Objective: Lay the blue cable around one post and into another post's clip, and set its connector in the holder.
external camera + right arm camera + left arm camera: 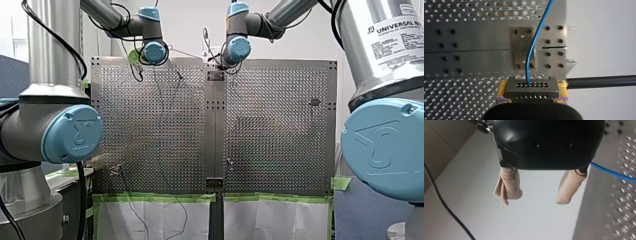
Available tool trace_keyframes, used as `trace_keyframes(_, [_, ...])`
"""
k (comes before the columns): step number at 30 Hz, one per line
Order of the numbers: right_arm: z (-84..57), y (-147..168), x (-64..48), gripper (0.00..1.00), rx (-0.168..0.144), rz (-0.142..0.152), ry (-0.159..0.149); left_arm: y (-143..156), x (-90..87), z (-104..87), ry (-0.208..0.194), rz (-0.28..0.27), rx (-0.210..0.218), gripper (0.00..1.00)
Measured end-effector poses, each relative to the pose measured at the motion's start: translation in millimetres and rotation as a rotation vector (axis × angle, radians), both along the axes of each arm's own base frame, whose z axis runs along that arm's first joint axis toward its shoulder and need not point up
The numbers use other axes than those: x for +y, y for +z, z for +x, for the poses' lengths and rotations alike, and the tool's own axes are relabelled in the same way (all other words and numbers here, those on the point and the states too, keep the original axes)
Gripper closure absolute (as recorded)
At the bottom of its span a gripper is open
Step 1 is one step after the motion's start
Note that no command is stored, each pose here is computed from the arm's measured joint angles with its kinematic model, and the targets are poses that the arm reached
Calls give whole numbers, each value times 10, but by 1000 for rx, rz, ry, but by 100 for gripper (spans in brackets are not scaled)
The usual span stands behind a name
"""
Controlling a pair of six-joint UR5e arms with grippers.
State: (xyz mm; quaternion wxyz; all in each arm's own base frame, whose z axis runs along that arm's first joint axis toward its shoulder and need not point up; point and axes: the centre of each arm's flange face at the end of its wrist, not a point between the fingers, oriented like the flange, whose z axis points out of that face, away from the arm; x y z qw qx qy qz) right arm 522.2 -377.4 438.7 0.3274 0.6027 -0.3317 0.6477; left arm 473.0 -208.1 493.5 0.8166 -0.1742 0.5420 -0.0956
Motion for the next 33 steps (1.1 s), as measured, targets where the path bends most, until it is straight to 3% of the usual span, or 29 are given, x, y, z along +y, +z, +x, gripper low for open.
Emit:
trace_keyframes(4, [5,-32,-128,100,16,20,-11,-40,108,206,2,22,33,0])
trace_keyframes(9, [-91,81,-313,100,6,36,-32,-92,145,394,-16,42,70,0])
trace_keyframes(19, [-371,387,-681,100,-9,49,-39,-263,53,718,-94,80,158,0])
trace_keyframes(27, [-679,683,-978,100,-3,47,-93,-643,56,702,-133,73,276,0])
trace_keyframes(33, [-744,876,-1001,100,0,47,-106,-957,74,567,-139,82,383,0])
